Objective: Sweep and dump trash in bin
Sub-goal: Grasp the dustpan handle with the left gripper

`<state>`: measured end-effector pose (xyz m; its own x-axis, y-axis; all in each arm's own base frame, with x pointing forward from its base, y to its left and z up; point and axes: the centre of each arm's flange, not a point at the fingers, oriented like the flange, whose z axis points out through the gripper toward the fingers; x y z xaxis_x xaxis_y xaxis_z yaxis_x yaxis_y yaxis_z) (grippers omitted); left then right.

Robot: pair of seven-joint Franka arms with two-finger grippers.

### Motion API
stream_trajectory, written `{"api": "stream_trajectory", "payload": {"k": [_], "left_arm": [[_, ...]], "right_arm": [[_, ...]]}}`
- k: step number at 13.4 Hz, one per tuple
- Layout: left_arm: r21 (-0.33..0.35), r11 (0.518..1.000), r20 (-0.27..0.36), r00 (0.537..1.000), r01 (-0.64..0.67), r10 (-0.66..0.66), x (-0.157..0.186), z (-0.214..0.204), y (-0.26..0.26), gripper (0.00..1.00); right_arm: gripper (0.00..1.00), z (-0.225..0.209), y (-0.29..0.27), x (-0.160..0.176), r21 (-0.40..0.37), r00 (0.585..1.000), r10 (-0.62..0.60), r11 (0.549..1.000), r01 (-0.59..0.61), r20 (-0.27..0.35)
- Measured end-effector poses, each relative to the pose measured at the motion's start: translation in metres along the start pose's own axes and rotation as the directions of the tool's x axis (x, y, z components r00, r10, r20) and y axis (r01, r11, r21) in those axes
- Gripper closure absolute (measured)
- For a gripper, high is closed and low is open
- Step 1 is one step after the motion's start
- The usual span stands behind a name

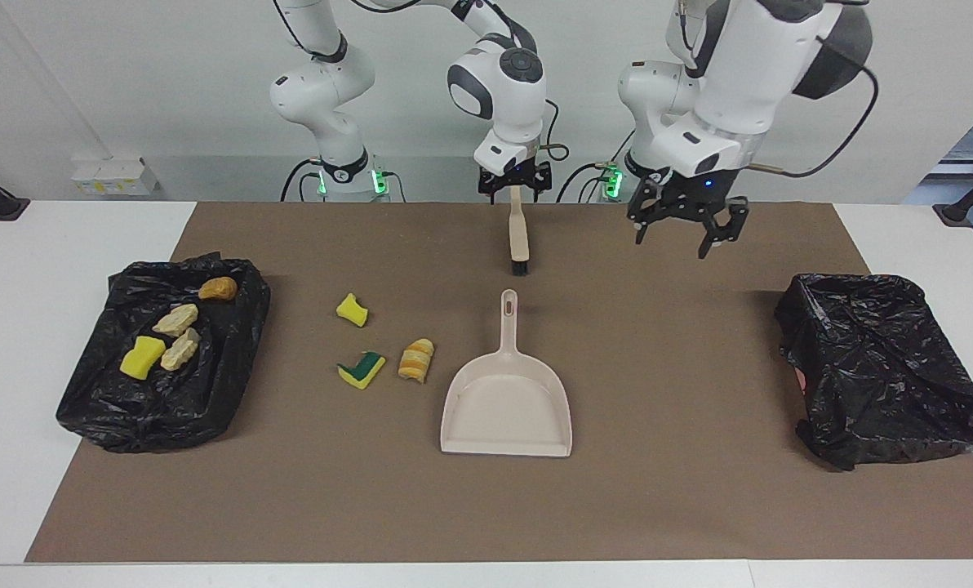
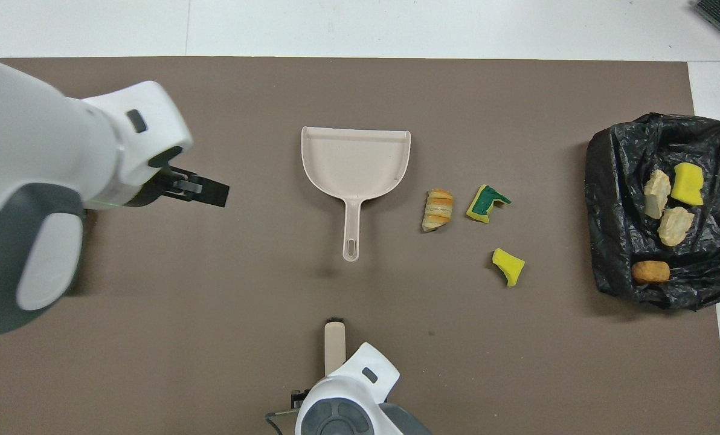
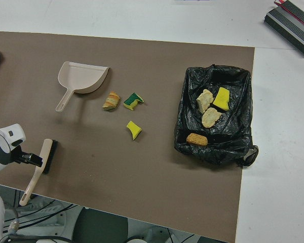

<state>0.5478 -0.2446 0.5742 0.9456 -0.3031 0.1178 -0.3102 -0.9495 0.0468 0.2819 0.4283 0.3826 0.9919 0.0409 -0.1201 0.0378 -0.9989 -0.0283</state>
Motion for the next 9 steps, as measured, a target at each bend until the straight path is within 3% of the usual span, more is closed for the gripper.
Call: {"api": "stream_trajectory", "payload": {"k": [4, 6, 9], "left_arm": [[0.002, 0.997, -0.006, 0.997, 0.081, -0.081, 0.020, 0.088, 0.084, 0.00], [0.006, 0.996, -0.011, 0.996, 0.094, -0.094, 0.022, 0.135, 0.126, 0.00], [-0.002, 0.995, -0.015, 0.995, 0.102, -0.102, 0.024, 0.175, 0.147, 0.00]], "right_arm": [[0.08, 0.030, -0.001, -0.027, -0.039, 1.000, -0.020, 0.999, 0.021, 0.024], [0.19, 0.035, -0.002, -0.033, -0.042, 0.999, -0.020, 0.999, 0.022, 0.034], [0.24, 0.037, -0.007, -0.037, -0.007, 0.999, -0.003, 1.000, 0.004, 0.052]]}}
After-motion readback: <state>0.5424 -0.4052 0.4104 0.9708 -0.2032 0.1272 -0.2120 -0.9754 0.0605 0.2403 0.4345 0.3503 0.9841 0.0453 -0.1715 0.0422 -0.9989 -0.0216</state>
